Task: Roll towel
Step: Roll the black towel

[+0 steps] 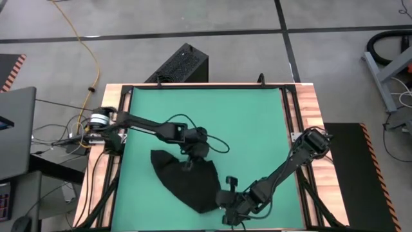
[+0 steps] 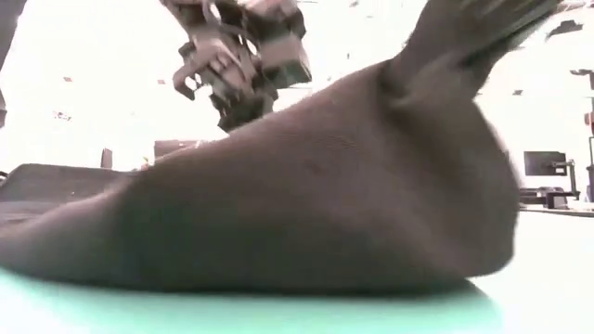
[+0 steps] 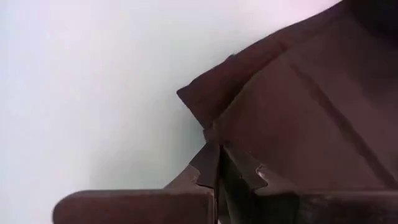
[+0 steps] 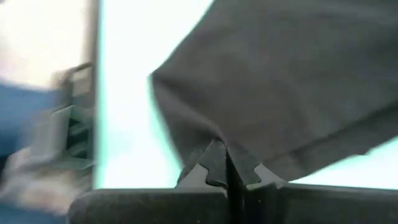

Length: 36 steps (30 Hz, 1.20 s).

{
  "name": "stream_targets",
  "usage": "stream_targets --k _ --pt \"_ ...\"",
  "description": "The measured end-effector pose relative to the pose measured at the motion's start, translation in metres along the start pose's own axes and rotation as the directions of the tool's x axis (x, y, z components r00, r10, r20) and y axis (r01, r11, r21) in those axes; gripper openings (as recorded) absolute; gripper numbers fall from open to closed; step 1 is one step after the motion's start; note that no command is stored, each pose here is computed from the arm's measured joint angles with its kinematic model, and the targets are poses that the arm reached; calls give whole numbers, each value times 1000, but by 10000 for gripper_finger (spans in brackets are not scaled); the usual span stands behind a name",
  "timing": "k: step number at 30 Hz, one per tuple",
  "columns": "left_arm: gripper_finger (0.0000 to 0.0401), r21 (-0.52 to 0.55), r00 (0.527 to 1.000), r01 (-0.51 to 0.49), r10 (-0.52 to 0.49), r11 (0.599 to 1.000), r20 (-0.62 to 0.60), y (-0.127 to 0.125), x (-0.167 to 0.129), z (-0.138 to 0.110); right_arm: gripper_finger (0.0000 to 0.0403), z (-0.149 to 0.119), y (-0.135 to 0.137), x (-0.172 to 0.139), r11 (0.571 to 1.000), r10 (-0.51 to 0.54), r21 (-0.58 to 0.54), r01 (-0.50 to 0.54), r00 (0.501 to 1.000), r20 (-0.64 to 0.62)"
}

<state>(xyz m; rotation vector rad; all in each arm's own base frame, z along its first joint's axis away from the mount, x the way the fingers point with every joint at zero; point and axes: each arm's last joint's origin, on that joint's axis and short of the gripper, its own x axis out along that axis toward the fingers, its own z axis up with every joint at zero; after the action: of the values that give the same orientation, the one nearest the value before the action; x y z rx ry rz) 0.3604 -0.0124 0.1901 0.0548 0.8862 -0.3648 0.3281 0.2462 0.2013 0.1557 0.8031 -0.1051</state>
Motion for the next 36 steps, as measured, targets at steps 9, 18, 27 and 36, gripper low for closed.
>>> stream_targets --k 9,18,27,36 --pt "0 17 952 -306 305 952 20 -47 -123 13 7 10 -31 10 961 -276 16 276 959 65" --pt "0 -109 816 -547 558 830 151 -75 -220 -11 6 52 -77 -24 830 -555 110 547 789 263" --pt "0 -112 605 -775 781 622 155 -59 -240 -25 5 111 -146 -112 687 -708 185 703 590 388" --pt "0 -33 168 -983 959 180 229 -4 -270 -5 5 150 -248 -142 397 -895 151 905 346 280"
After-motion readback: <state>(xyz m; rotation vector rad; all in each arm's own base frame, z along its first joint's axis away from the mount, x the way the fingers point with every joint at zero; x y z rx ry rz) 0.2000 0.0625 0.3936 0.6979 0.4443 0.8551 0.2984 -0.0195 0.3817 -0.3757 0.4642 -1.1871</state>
